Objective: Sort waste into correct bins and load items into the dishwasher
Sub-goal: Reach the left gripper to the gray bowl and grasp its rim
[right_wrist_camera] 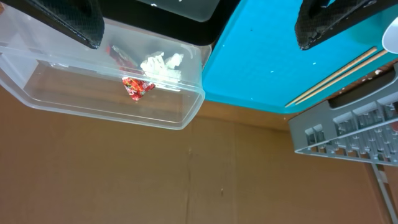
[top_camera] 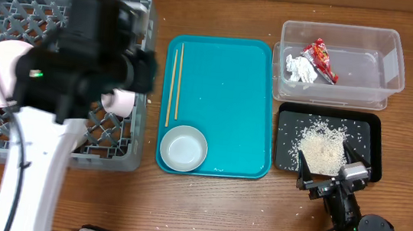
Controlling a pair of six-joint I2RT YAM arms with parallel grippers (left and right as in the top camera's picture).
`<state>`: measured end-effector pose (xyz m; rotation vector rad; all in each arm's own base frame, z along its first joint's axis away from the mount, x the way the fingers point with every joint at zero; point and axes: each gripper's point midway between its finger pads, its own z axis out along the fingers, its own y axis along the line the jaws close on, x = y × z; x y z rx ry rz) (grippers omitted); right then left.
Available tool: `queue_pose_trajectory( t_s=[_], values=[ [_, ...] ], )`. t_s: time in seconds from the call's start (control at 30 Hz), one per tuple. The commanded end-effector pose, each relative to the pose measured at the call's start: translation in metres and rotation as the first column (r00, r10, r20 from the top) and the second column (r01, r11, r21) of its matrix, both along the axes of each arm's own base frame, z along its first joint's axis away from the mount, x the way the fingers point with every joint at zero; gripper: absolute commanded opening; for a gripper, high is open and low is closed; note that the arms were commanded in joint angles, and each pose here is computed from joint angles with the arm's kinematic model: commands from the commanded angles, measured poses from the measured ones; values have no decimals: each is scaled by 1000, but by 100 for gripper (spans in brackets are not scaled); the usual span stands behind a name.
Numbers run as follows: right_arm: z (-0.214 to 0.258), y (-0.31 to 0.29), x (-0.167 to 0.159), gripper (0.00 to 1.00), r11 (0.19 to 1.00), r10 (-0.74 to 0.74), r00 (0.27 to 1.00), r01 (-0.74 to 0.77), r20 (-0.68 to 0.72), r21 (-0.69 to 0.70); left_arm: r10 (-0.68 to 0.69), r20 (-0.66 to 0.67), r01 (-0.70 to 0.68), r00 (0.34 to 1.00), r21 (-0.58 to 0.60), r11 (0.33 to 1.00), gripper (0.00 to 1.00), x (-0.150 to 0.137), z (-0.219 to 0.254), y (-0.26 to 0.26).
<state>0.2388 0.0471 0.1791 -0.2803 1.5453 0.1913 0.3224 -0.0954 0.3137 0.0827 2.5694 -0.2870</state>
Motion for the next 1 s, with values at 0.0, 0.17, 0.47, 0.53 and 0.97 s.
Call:
queue_pose_trajectory(
  t_s=[0.0,0.17,0.47,0.53,0.97],
  values=[
    [-2,0,0,100,1000,2,1000,-2,-1,7,115,-272,-122,955,-10,993,56,-13,-82,-35],
    [-2,0,0,100,1000,2,1000,-2,-1,7,255,-355,-214,899,150,965,58,-25,-168,-38],
    [-2,0,0,100,1000,2,1000,-2,-1,7,367,-447,-241,816,315,918,54,-36,-243,-12],
    [-2,0,0,100,1000,2,1000,-2,-1,7,371,-464,-232,804,329,915,53,-39,-251,-11],
    [-2,0,0,100,1000,2,1000,-2,-1,7,362,-555,-212,749,317,925,4,-60,-283,-9]
  ],
)
